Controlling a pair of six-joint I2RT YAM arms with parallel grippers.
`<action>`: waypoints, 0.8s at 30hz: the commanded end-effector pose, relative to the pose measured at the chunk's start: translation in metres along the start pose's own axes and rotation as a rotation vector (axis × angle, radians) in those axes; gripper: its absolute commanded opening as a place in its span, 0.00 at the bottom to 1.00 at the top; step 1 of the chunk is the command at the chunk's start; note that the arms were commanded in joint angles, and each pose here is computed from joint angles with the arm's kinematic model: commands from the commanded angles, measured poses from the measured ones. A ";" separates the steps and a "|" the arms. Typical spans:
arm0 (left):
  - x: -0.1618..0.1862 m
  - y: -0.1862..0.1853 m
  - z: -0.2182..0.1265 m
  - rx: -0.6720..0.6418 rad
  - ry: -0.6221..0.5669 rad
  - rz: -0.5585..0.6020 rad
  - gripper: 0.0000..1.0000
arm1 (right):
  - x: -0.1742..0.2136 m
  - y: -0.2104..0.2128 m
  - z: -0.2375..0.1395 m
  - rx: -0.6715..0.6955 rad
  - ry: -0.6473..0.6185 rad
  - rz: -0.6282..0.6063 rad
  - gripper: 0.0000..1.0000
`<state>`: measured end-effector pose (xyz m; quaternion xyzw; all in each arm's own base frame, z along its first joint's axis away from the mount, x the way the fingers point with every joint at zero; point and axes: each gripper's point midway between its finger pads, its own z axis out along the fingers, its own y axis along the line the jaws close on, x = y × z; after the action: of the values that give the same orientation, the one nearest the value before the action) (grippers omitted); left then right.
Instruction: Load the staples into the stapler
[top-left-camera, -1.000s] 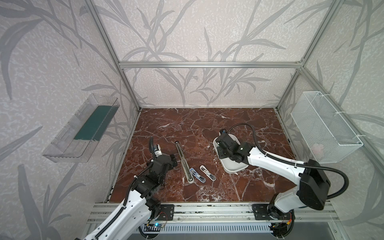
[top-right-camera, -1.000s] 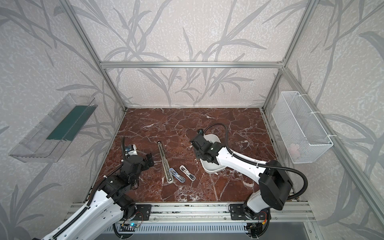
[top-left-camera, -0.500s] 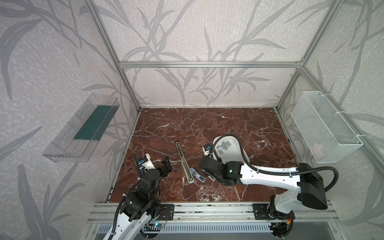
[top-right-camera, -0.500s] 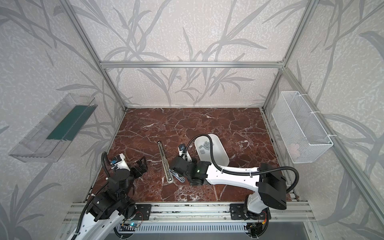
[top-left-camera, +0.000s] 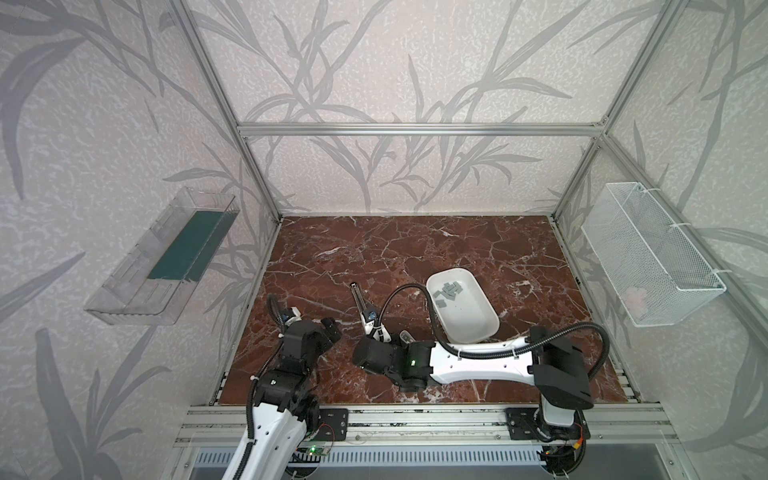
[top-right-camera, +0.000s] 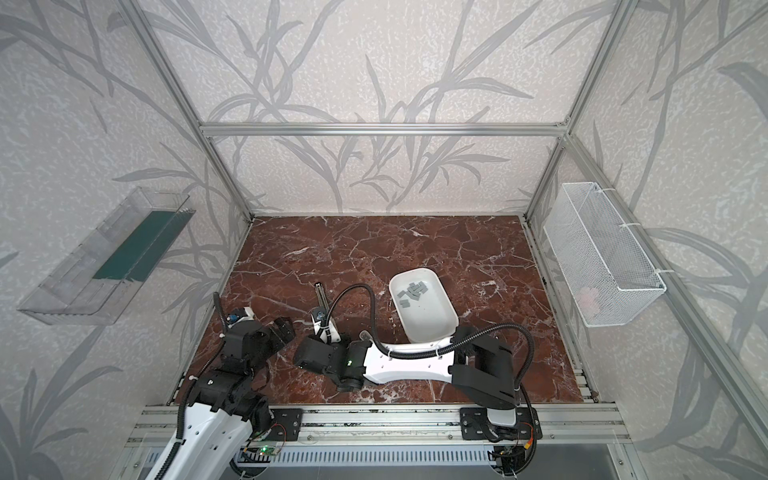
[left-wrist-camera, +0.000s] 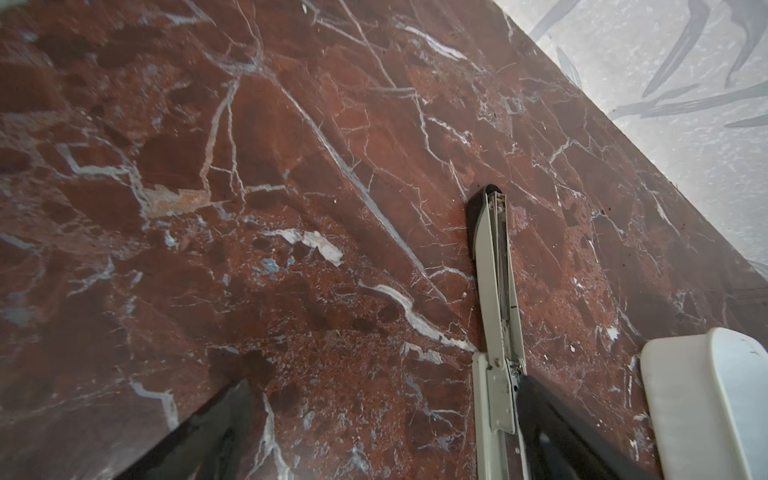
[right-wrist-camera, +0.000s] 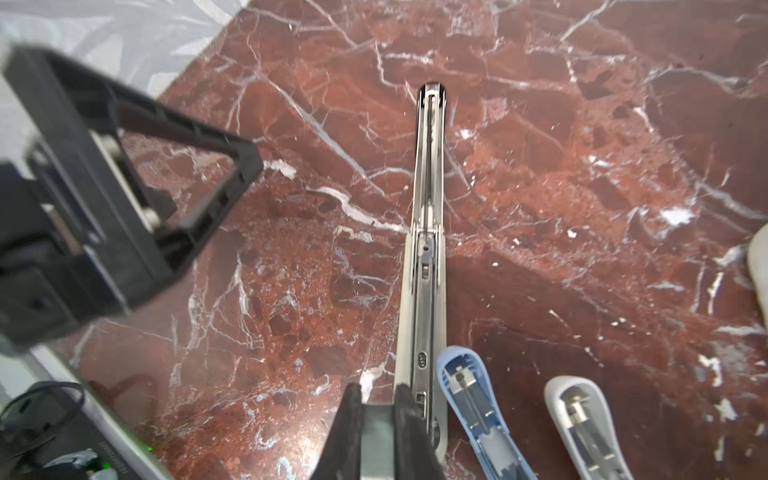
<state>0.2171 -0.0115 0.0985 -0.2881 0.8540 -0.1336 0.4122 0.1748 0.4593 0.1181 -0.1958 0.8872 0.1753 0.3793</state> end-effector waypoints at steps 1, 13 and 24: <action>0.007 -0.021 -0.004 0.142 0.034 -0.009 0.99 | 0.000 0.005 -0.002 0.005 -0.017 0.017 0.06; 0.012 -0.026 -0.004 0.168 0.061 0.000 0.99 | 0.012 -0.002 0.012 0.053 -0.022 -0.005 0.05; 0.012 -0.023 -0.004 0.141 0.076 0.007 0.99 | 0.018 -0.004 0.023 0.064 -0.035 -0.070 0.07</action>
<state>0.2163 -0.0392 0.0994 -0.2500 0.8596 -0.2064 0.3950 0.1755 0.4642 0.0907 -0.2099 0.8844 0.1473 0.3899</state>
